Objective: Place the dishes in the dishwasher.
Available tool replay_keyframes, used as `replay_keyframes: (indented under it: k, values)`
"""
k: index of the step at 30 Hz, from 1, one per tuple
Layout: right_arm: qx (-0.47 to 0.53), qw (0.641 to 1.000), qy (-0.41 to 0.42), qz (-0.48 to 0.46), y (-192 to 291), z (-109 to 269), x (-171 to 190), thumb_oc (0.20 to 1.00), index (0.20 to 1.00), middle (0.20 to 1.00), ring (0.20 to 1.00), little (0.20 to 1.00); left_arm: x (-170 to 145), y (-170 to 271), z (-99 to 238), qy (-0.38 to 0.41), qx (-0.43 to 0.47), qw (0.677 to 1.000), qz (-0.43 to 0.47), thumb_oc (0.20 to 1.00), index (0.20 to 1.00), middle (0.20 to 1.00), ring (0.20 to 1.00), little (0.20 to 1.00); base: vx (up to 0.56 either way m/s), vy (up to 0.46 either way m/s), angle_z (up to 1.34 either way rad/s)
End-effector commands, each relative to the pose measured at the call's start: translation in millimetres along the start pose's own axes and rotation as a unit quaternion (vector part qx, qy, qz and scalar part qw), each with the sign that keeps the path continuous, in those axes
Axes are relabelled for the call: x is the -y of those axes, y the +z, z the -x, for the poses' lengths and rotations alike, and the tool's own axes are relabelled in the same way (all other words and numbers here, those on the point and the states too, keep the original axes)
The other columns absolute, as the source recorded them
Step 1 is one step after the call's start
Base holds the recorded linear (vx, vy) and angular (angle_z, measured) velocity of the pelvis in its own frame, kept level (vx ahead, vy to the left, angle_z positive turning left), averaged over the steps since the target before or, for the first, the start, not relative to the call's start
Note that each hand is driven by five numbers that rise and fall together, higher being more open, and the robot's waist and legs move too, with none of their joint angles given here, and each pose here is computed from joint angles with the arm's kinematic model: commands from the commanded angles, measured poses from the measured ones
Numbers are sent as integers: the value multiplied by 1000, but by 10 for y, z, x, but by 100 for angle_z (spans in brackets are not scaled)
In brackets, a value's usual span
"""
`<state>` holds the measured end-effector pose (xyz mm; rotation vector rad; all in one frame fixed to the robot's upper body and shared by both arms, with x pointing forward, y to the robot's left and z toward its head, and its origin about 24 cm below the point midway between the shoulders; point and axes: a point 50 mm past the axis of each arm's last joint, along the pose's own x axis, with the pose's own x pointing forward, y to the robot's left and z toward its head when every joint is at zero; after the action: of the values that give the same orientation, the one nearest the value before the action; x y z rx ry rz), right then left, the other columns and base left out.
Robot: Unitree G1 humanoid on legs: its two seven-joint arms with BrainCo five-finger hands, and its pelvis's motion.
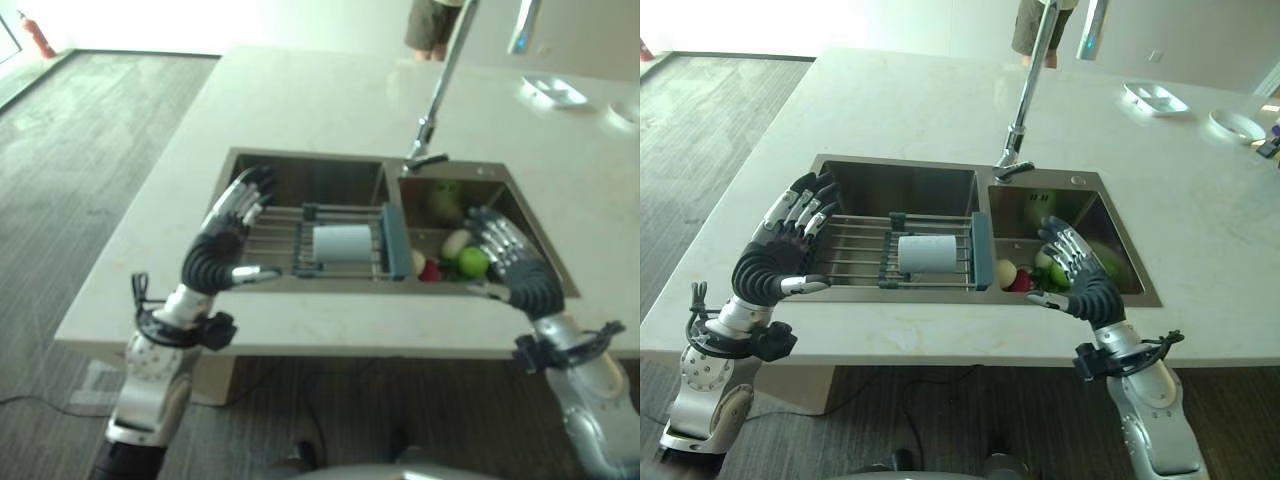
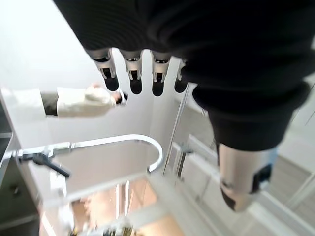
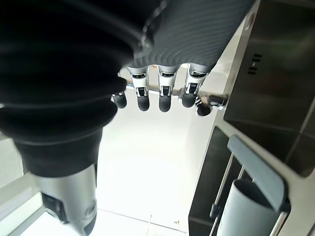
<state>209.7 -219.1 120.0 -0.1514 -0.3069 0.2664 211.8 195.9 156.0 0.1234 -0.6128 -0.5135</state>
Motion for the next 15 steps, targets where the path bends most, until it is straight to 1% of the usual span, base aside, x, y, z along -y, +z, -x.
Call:
replay_keyframes:
  k: [1,2,4,5,6,7,10,13,15]
  values:
    - [85,996,10,20,305,-150,20,1000,1000,1000,1000,1000,34,182,-75,-20,62,998,-2,1000,1000,1000,1000,1000,102,-107,-11]
    - [86,996,13,24,313,-168,5,1000,1000,1000,1000,1000,33,176,-87,-15,58,998,-13,1000,1000,1000,1000,1000,92,-106,-13]
    - [82,996,15,32,317,-223,-6,1000,1000,1000,1000,1000,-16,159,-97,22,40,997,-63,1000,1000,1000,1000,1000,78,-91,-12]
    - [78,996,14,35,313,-225,5,1000,1000,1000,1000,1000,-53,144,-87,34,29,996,-72,1000,1000,1000,1000,1000,86,-88,-17]
    - [74,997,15,37,314,-207,38,1000,1000,1000,1000,1000,-149,115,-48,63,6,995,-76,1000,1000,1000,1000,1000,73,-76,-15]
    - [72,997,15,37,312,-194,47,1000,1000,1000,1000,1000,-168,112,-29,73,6,993,-90,1000,1000,1000,1000,1000,67,-78,-14]
    - [64,997,11,43,299,-158,91,1000,1000,1000,1000,1000,-226,146,-29,91,10,979,-181,1000,1000,1000,1000,1000,32,-50,-2]
    - [63,996,24,50,300,-172,87,1000,1000,1000,1000,1000,-333,-45,-34,93,-66,986,-125,1000,1000,1000,1000,1000,9,-12,0]
    - [61,996,36,54,299,-222,73,1000,1000,1000,1000,1000,-409,-190,-50,87,-120,974,-172,1000,1000,1000,1000,1000,10,21,-6]
